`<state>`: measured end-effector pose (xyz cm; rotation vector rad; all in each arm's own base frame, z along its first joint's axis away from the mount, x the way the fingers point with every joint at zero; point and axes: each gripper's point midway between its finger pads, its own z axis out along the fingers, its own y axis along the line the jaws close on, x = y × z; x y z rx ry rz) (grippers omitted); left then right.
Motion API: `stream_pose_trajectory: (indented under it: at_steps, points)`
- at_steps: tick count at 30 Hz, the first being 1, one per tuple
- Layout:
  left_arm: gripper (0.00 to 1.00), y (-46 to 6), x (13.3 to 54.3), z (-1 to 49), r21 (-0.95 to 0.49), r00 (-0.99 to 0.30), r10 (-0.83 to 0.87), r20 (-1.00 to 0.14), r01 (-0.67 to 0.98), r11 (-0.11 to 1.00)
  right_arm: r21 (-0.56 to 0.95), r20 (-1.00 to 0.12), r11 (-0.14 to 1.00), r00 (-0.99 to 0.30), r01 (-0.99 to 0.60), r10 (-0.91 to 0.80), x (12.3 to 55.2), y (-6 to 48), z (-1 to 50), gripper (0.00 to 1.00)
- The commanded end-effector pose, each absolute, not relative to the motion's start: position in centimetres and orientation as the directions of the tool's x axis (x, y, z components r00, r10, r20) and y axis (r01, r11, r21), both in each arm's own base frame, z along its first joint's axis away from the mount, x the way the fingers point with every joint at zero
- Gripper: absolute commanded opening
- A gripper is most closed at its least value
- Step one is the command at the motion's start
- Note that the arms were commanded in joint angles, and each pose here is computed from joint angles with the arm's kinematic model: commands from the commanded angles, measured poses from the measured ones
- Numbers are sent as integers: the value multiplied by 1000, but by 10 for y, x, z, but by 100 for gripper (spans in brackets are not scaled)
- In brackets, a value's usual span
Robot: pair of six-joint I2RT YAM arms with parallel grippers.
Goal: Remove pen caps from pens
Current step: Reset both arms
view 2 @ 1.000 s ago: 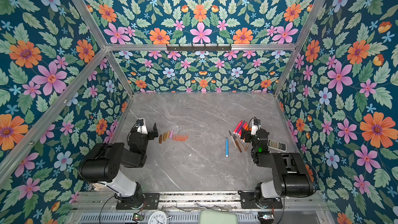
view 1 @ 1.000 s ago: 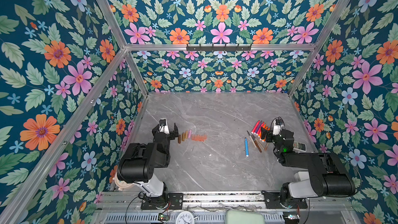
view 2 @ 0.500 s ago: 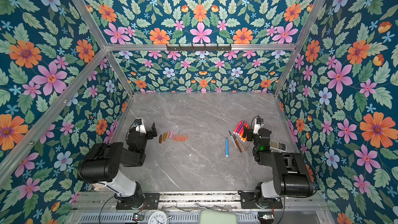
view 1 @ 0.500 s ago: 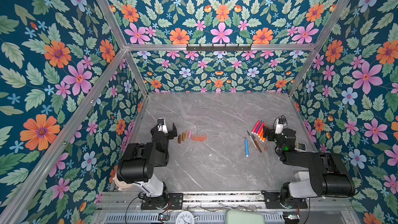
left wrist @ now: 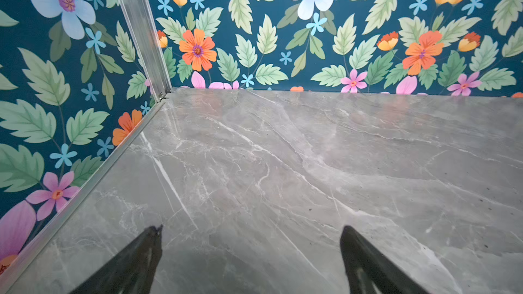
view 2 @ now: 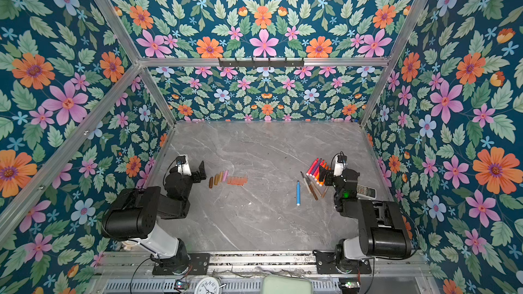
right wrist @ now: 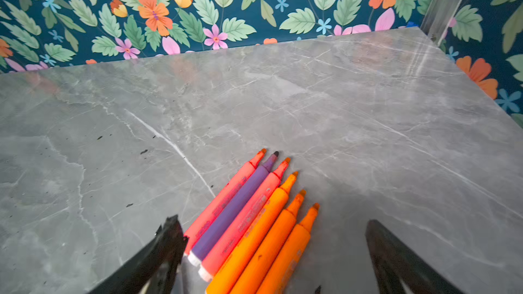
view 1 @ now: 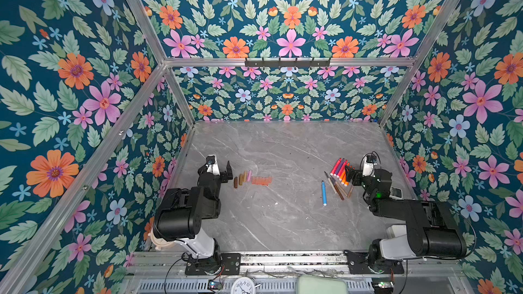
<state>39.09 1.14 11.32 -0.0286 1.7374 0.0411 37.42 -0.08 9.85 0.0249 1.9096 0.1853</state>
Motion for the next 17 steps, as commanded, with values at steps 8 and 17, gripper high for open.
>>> stream_pose_trajectory:
  at_steps: [8, 17]
  points:
    - [100, 14, 391, 114, 6, -163, -3, -987, -57, 998, 149, -934, 985, -339, -85, 111, 374, 2, 99, 99]
    - [100, 14, 391, 114, 6, -163, -3, -987, -56, 998, 149, -934, 985, -339, -84, 112, 374, 2, 99, 99]
